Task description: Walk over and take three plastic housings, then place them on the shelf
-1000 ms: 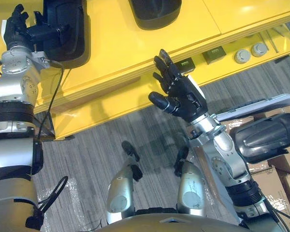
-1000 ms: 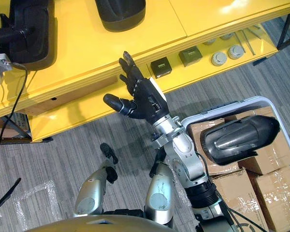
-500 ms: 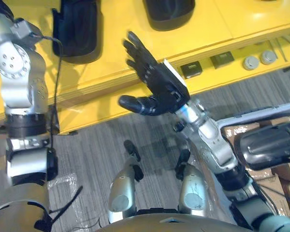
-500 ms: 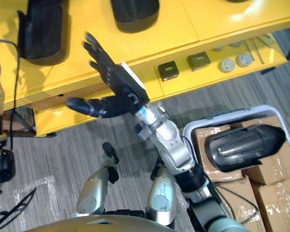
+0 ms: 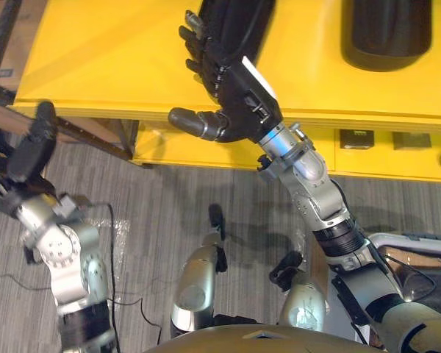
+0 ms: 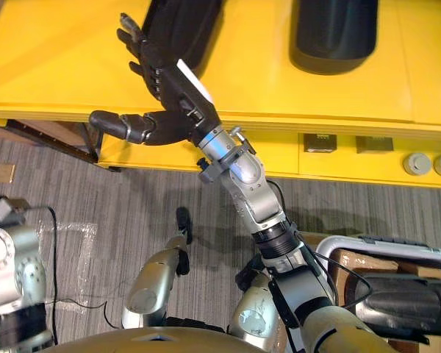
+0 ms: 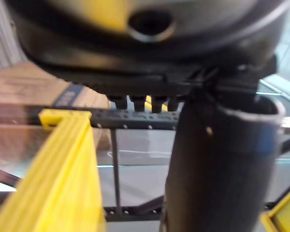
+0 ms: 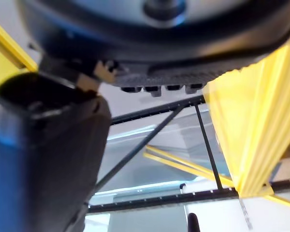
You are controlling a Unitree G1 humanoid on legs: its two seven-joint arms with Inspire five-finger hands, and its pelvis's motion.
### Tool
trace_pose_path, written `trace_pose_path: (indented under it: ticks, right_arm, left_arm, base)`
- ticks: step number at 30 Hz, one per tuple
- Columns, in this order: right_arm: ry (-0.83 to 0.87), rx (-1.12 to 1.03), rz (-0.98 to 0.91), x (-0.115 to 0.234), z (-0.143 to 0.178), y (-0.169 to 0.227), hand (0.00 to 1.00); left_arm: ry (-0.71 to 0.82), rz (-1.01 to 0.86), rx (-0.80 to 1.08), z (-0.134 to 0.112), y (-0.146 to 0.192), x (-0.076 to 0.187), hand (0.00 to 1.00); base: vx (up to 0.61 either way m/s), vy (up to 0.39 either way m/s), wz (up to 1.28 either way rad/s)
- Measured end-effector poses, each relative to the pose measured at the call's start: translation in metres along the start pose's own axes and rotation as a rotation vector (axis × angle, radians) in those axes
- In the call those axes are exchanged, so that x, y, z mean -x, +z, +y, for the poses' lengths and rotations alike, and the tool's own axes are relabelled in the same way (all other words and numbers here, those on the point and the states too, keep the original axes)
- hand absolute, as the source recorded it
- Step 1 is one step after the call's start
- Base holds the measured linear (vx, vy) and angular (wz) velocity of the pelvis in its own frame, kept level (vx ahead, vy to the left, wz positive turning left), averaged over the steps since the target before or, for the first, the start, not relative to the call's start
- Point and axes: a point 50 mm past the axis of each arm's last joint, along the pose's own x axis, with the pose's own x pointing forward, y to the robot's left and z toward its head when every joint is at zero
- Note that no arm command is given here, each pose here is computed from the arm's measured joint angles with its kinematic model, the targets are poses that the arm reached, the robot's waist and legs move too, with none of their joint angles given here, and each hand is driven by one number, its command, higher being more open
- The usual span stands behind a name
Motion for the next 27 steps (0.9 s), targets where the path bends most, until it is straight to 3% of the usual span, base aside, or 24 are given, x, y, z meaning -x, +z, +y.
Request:
trace_pose_path:
  ticks: [5,12,16,27]
  right_arm:
    - [0.018,-0.017,0.030,-0.026,0.007,-0.006,1.00]
    - [0.017,0.005,0.167,-0.039,0.017,-0.029,1.00]
    - [-0.111,0.047,0.228,-0.043,0.006,-0.041,1.00]
    - [-0.377,0.127,0.167,-0.054,-0.006,-0.027,1.00]
  left_arm:
    - [-0.072,0.200,-0.035,0.012,-0.026,0.042,1.00]
    - [-0.157,0.288,0.056,0.002,-0.034,0.057,1.00]
    - [-0.212,0.333,0.081,-0.007,-0.039,0.069,1.00]
    - [-0.260,0.432,0.157,-0.027,-0.050,0.087,1.00]
  base:
    - [0.00,-0.048,0.19]
    - [-0.01,-0.076,0.04]
    - [0.00,-0.093,0.04]
    - [0.03,-0.107,0.00]
